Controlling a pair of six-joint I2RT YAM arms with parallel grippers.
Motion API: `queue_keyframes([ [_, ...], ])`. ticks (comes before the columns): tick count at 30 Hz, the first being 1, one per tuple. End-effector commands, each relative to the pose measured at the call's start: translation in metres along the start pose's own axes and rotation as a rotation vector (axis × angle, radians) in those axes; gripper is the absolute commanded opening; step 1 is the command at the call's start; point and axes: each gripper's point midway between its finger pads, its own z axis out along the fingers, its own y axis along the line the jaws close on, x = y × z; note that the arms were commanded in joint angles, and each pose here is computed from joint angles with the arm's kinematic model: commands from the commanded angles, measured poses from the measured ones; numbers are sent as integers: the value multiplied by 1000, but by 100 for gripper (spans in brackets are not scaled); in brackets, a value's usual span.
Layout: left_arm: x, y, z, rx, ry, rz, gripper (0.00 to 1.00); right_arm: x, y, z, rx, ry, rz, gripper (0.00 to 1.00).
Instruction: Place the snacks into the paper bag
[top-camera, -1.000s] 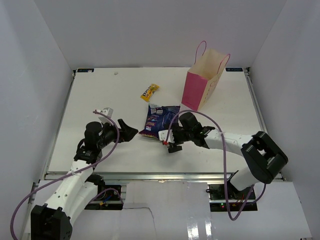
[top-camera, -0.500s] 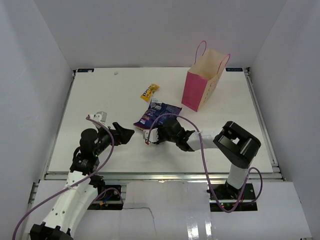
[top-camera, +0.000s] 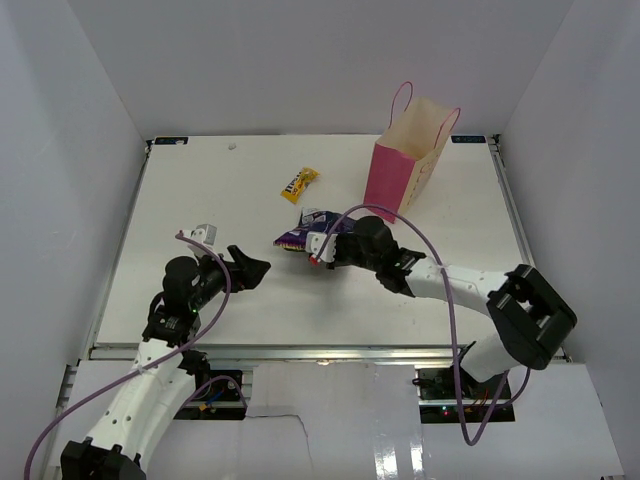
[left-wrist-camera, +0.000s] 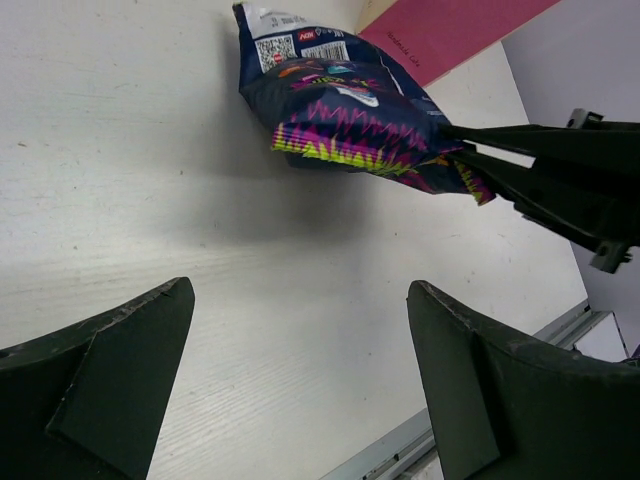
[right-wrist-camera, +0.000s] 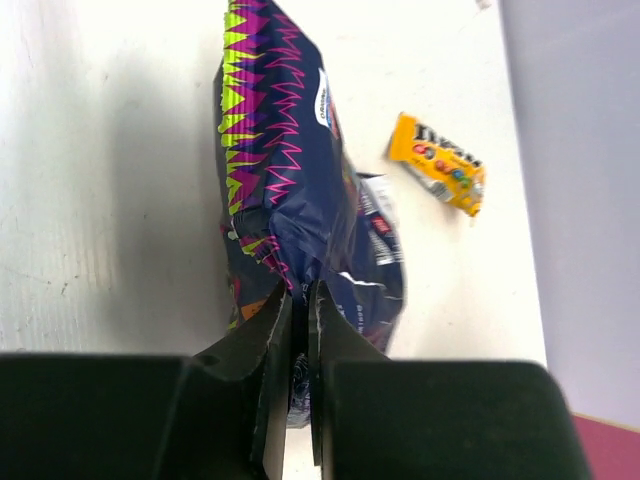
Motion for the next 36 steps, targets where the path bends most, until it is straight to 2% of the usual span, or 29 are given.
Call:
queue_keyframes([
  [1, -6, -8, -1, 38, -27, 8, 98, -54, -41, -19, 75, -180, -1, 8],
  [13, -7, -12, -3, 58, -33, 5, 98, -102, -123, -79, 274, -320, -19, 8],
  [25, -8, -15, -3, 75, -39, 0, 98, -141, -172, -127, 416, -411, -75, 8],
  [36, -10, -16, -3, 80, -46, 1, 98, -200, -269, -205, 673, -509, -136, 8],
])
